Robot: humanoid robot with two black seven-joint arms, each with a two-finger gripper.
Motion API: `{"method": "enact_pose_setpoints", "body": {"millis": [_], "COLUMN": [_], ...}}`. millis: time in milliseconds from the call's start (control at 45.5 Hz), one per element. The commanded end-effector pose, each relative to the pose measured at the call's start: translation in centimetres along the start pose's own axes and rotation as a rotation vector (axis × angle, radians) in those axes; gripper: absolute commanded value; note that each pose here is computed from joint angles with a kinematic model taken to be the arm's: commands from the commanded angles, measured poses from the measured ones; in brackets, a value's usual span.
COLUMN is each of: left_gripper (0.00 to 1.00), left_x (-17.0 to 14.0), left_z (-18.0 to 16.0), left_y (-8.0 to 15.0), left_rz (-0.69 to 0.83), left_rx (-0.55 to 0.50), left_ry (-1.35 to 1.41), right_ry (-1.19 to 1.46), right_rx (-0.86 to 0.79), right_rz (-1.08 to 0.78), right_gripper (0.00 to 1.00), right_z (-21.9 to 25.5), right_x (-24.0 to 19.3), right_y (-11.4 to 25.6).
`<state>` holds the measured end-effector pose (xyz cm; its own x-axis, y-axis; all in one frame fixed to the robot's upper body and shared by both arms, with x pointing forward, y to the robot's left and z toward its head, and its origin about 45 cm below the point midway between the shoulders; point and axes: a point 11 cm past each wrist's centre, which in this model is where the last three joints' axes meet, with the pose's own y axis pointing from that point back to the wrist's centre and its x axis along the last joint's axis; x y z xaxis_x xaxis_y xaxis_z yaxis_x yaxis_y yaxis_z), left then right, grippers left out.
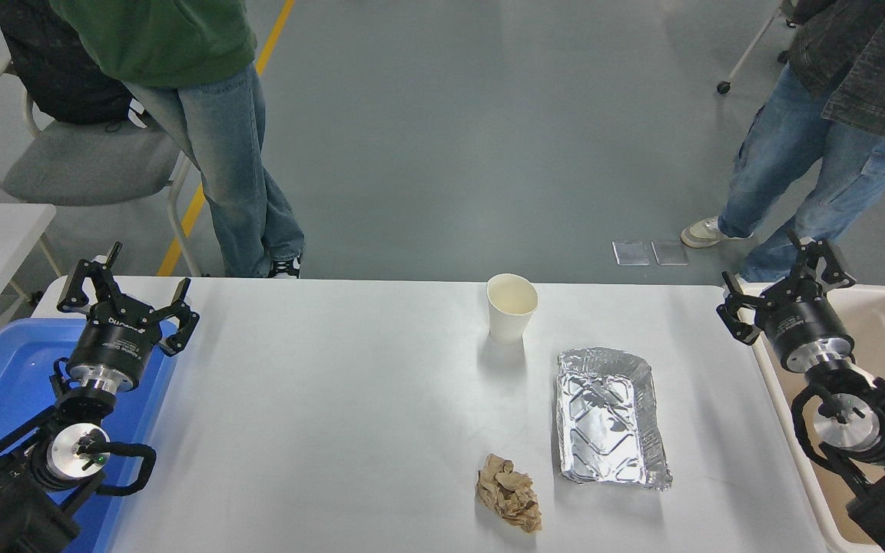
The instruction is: Clean the table surface
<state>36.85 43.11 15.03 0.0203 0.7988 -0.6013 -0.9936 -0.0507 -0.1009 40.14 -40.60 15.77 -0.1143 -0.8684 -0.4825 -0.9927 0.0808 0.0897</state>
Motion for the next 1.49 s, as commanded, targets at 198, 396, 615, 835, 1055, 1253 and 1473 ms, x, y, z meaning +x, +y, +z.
{"method": "enact_pose_setpoints", "body": {"millis": [198,396,615,835,1055,1253,1473], "left_gripper": [0.99,0.99,0.99,0.99,0.99,0.99,0.99], "left_x": [0.0,0.0,0.0,0.0,0.0,0.0,0.0], "left_z": [0.0,0.0,0.0,0.0,0.0,0.0,0.0], "left_y": [0.0,0.0,0.0,0.0,0.0,0.0,0.0], "left_rz": [0.000,0.000,0.000,0.000,0.000,0.000,0.000], "left_rx": [0.000,0.000,0.000,0.000,0.000,0.000,0.000], "left_ry": [0.001,-0.001,-0.001,-0.001,-0.001,-0.001,-0.001], "right_ry": [0.149,0.287,0.472,0.548,0.688,0.903,1.073], "right_rx": [-0.095,-0.158,-0.185,-0.187,-0.208,-0.256,-0.336], "right_rz": [-0.018,-0.061,-0.140,-0.229,-0.355,-0.475,-0.535], "right_gripper": [1.00,1.00,1.00,1.00,1.00,1.00,1.00], "right_z": [-1.0,-1.6,-2.8,-4.1,-3.9,-2.2,-1.5], "right_x": [-1.1,-1.9,-3.5,-5.8,-8.5,-9.6,-11.1], "right_y": [0.3,-0.1,-0.8,-0.7,0.1,1.4,1.3]}}
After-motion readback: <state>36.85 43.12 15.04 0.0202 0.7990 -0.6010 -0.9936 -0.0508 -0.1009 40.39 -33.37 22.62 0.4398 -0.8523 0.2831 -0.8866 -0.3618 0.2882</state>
